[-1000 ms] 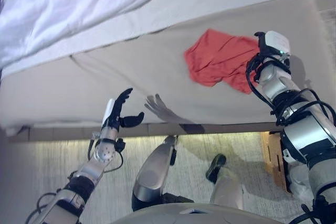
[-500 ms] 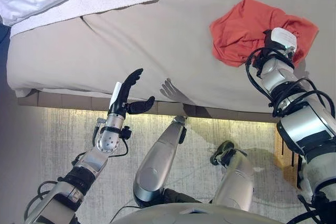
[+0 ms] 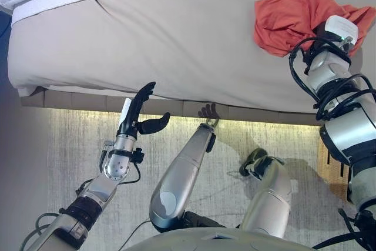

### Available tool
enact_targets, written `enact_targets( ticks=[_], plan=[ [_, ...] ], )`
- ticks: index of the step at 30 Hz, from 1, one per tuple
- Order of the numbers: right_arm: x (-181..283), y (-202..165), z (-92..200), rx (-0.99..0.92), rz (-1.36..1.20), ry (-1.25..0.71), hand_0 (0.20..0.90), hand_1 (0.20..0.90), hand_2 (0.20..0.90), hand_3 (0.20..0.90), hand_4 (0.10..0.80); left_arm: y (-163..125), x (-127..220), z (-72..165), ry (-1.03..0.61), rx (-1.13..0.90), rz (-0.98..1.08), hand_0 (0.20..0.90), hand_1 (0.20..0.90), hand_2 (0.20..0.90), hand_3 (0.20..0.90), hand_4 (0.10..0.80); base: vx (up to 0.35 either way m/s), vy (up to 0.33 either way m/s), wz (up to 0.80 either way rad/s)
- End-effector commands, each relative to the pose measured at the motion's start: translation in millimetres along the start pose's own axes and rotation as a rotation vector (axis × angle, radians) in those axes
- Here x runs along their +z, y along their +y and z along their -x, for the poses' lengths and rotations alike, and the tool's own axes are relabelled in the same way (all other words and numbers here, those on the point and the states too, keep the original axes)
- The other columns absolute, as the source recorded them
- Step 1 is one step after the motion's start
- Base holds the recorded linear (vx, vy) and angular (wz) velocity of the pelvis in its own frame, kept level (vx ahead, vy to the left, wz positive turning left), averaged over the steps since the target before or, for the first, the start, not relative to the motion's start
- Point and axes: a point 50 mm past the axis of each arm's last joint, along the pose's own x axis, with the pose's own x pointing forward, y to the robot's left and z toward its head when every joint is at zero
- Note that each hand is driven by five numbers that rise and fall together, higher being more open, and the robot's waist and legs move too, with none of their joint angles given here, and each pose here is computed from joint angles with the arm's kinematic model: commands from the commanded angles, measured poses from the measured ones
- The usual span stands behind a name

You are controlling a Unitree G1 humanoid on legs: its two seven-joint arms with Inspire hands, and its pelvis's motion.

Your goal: Pick up the clothes from the bed and place them into the basket

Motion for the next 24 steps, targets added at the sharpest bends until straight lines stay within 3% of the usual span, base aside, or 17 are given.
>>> enact_targets(
  ticks=[1,9,17,24],
  plan=[
    [-14,-37,-8,-0.133,0.031,0.028,0.300,0.300,0.300,0.200,0.100,13,33,-14,-0.190,0.094,0.065,0.900,0.900,0.900,0.900,0.800,-0.027,-0.007,-0.25],
    [-16,-44,-8,-0.192,-0.072,-0.011,0.300,0.300,0.300,0.200,0.100,21,28,-14,-0.168,0.109,0.057,0.900,0.900,0.900,0.900,0.800,-0.018,-0.008,-0.04],
    [6,-47,2,-0.270,-0.326,-0.188,0.300,0.300,0.300,0.200,0.100,24,24,-20,-0.119,0.132,0.025,0.900,0.900,0.900,0.900,0.800,0.025,0.016,-0.22],
    [-15,-40,9,-0.226,-0.364,-0.260,0.300,0.300,0.300,0.200,0.100,23,11,-20,-0.028,0.141,-0.008,0.900,0.900,0.900,0.900,0.800,0.130,0.039,-0.38]
  ],
)
